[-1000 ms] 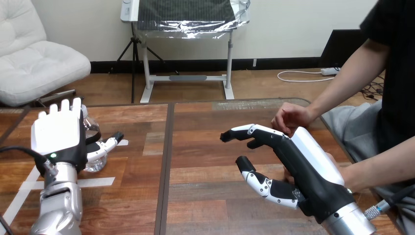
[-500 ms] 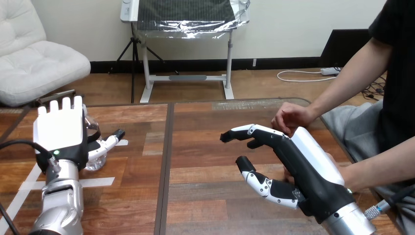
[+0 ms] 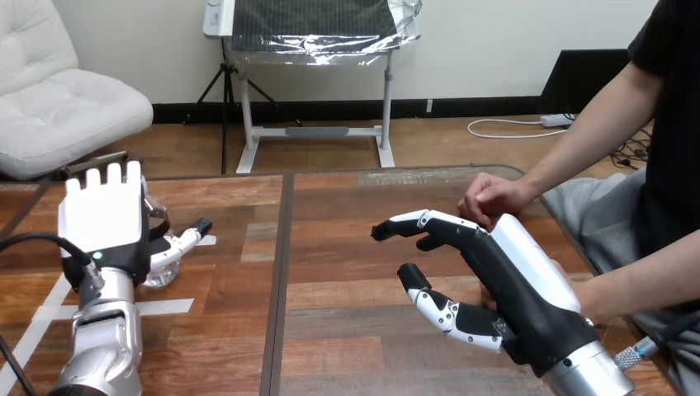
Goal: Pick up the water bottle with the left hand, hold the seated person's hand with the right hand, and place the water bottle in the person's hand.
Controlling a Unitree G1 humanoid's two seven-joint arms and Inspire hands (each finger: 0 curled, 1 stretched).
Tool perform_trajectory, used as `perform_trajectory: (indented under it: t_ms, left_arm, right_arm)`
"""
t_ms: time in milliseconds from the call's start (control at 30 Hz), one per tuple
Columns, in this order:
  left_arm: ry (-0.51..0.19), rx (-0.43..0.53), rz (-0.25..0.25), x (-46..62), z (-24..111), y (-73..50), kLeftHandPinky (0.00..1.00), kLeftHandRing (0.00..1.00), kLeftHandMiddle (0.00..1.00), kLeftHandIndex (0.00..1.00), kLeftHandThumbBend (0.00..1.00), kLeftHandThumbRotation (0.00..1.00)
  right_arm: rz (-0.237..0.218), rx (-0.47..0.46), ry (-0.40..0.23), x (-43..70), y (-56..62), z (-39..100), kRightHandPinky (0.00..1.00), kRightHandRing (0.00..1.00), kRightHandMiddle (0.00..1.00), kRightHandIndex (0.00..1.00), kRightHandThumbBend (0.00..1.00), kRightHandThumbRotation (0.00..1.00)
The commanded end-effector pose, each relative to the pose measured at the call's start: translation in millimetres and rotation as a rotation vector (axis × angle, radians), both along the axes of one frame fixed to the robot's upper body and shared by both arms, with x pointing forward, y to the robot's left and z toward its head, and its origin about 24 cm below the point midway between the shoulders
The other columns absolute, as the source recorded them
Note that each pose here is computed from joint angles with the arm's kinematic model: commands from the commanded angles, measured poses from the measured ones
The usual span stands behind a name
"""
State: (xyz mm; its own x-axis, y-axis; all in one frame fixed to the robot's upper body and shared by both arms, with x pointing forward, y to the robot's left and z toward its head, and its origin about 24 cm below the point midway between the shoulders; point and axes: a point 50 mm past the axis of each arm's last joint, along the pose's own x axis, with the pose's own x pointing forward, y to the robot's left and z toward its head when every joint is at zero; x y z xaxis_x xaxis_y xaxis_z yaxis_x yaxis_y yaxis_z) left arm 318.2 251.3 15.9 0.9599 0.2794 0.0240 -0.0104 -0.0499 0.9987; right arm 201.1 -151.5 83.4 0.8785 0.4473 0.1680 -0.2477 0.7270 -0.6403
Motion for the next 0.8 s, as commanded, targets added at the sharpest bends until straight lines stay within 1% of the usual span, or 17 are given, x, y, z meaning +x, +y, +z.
perform_trajectory:
  t_ms: [0,300,500,567,667,767]
  left_arm:
    - [-0.09,0.015,-0.034,18.1,27.7,-6.5,1.0,1.0,1.0,1.0,0.67,1.0]
    - [-0.086,0.01,-0.043,16.1,26.0,-6.7,0.99,1.0,1.0,0.99,0.65,1.0]
    - [-0.06,0.004,-0.041,13.5,23.2,-6.3,0.99,1.0,1.0,0.98,0.66,1.0]
    - [-0.057,0.002,-0.043,12.6,22.4,-6.5,0.97,0.99,0.99,0.96,0.67,1.0]
    - [-0.052,-0.035,-0.058,8.7,20.7,-8.8,0.96,0.98,0.98,0.96,0.66,1.0]
    - [-0.052,-0.05,-0.059,5.3,17.3,-10.0,0.95,0.97,0.97,0.95,0.66,1.0]
  right_arm:
    - [0.005,0.007,-0.097,7.4,-0.6,21.5,0.73,0.79,0.77,0.71,0.17,0.0]
    - [0.01,0.016,-0.099,8.4,-0.2,21.1,0.73,0.79,0.77,0.71,0.17,0.0]
    - [0.012,0.02,-0.104,9.3,1.8,21.5,0.72,0.78,0.76,0.71,0.17,0.0]
    - [0.011,0.02,-0.103,9.3,1.9,21.6,0.72,0.78,0.76,0.7,0.16,0.0]
    - [0.009,0.015,-0.097,9.2,1.6,21.7,0.72,0.78,0.75,0.7,0.16,0.0]
    - [0.006,0.02,-0.095,9.1,1.7,21.8,0.72,0.78,0.75,0.7,0.16,0.0]
